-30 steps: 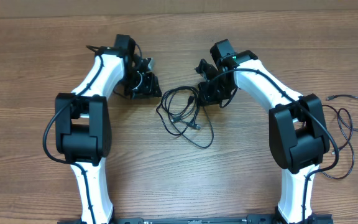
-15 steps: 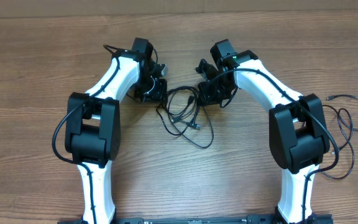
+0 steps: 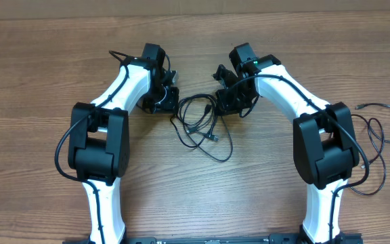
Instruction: Untangle cables
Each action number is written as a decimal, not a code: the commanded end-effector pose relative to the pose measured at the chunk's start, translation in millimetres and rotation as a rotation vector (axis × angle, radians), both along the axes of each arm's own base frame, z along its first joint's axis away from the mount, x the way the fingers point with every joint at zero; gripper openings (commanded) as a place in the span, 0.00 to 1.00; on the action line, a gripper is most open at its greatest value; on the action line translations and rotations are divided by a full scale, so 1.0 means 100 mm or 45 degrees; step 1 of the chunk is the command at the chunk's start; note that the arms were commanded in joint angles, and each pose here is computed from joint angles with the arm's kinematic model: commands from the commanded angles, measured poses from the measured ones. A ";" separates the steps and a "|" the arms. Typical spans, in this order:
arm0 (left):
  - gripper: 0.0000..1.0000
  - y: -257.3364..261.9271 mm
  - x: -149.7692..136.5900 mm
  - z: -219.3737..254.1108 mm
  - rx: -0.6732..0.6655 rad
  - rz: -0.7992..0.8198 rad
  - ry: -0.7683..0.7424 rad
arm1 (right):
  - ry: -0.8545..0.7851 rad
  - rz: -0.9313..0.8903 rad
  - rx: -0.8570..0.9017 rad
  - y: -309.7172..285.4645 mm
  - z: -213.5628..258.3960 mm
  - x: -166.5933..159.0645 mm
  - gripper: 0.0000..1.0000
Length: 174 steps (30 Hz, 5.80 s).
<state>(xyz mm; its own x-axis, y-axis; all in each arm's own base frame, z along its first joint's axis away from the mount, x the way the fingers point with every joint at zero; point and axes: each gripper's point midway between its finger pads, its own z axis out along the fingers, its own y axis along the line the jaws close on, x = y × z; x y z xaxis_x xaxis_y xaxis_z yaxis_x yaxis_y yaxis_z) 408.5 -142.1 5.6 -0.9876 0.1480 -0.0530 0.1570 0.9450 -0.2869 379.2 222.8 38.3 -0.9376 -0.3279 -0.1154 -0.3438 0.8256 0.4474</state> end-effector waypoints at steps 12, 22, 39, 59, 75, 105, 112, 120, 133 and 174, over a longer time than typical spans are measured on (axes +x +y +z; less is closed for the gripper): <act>0.04 0.49 0.02 -0.11 0.359 0.054 -0.041 | -0.034 0.008 0.012 0.00 0.11 0.01 0.04; 0.04 0.86 0.03 -0.10 0.512 0.132 -0.037 | -0.076 -0.032 -0.219 -0.30 -0.01 0.06 0.04; 0.04 1.67 -0.04 -0.11 0.382 0.555 0.113 | -0.185 -0.331 -0.652 -0.91 -0.07 0.29 0.04; 0.04 1.83 -0.08 -0.12 0.337 0.644 0.142 | -0.101 -1.084 -0.757 -2.46 -0.03 0.58 0.04; 0.06 1.90 -0.10 -0.12 0.387 0.651 0.144 | -0.034 -0.609 -0.171 -1.68 0.02 0.61 0.04; 0.82 1.78 -0.04 1.36 0.157 0.851 -0.157 | -0.031 -0.574 -0.150 -1.53 0.03 0.59 0.04; 0.81 1.28 -0.08 1.65 0.045 0.827 -0.207 | -0.031 -0.575 -0.150 -1.53 0.03 0.59 0.04; 0.56 0.59 0.03 1.15 0.029 0.923 -0.036 | -0.028 -0.577 -0.148 -1.52 0.03 0.59 0.04; 0.52 0.19 0.28 0.28 0.034 1.071 0.098 | -0.040 -0.564 -0.146 -1.48 0.03 0.60 0.04; 0.44 0.17 0.53 0.12 0.056 1.417 -0.005 | -0.060 -0.541 -0.140 -1.39 0.04 0.62 0.04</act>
<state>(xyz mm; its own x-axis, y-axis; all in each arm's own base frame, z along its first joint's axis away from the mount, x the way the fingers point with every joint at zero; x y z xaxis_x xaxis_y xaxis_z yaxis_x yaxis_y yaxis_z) 459.7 -129.4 23.6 -0.5963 -0.8019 -0.0369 -0.7666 0.5825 -0.2703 439.5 79.3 30.2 -0.9898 0.0833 -0.1156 0.0407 0.9428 0.3310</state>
